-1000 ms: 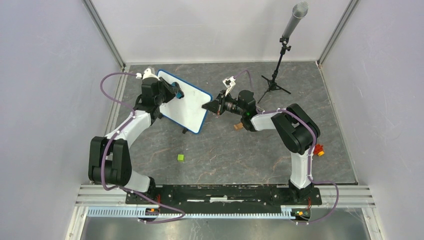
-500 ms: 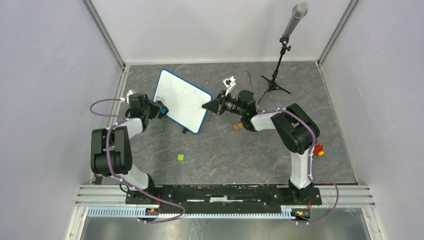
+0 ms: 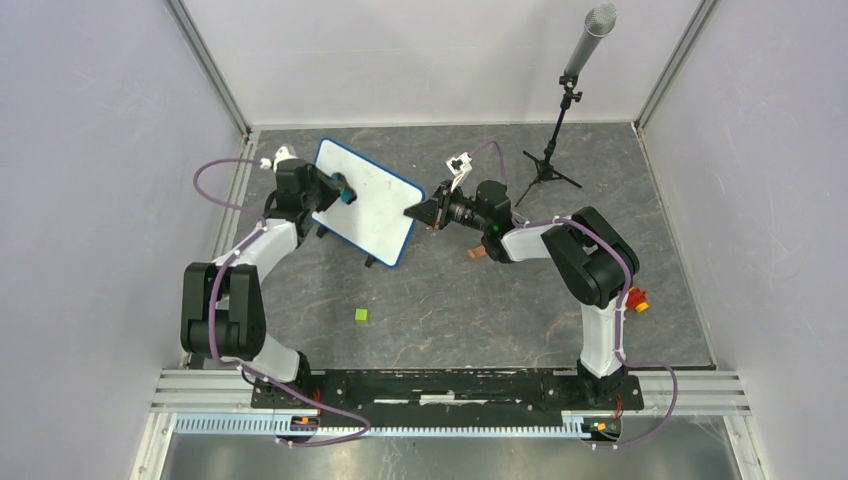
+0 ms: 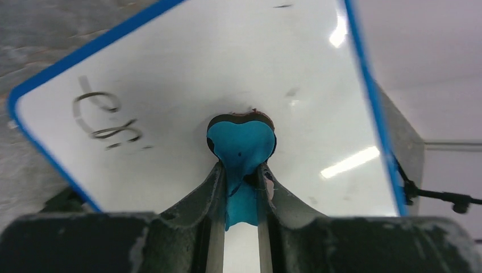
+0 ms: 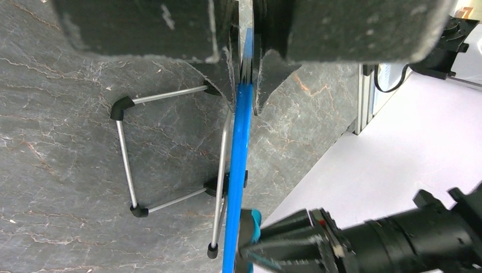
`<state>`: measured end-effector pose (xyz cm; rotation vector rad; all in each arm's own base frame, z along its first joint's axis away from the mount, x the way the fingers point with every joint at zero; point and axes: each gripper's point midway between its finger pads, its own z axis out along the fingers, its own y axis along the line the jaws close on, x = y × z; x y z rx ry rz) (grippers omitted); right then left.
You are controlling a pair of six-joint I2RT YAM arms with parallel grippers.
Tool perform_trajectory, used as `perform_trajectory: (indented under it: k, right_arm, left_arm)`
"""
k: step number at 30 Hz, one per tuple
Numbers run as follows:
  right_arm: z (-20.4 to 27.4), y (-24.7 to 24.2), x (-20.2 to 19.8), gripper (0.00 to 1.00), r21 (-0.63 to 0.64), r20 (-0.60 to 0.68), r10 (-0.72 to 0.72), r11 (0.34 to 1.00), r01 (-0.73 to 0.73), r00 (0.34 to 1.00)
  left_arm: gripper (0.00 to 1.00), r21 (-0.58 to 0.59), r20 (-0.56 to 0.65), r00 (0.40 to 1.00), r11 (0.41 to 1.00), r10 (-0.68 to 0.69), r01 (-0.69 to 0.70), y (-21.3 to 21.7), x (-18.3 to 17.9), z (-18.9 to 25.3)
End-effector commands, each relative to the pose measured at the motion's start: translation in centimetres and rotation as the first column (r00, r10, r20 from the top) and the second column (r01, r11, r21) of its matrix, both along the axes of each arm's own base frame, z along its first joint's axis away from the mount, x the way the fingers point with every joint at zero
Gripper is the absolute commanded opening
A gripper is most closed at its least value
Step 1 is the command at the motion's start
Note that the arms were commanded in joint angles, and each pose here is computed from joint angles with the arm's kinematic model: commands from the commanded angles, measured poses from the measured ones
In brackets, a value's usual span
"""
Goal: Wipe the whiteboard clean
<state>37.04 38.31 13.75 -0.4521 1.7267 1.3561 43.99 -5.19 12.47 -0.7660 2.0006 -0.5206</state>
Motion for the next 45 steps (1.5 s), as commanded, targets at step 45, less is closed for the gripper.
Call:
perform_trajectory:
  k: [45]
  right_arm:
    - [0.1,1.8,-2.9,0.0,-0.006,0.041,0.155,0.988,-0.155,0.987]
  left_arm:
    - [0.22,-0.07,-0.104,0.983,0.985,0.15,-0.157,4.6,1.7,-2.7]
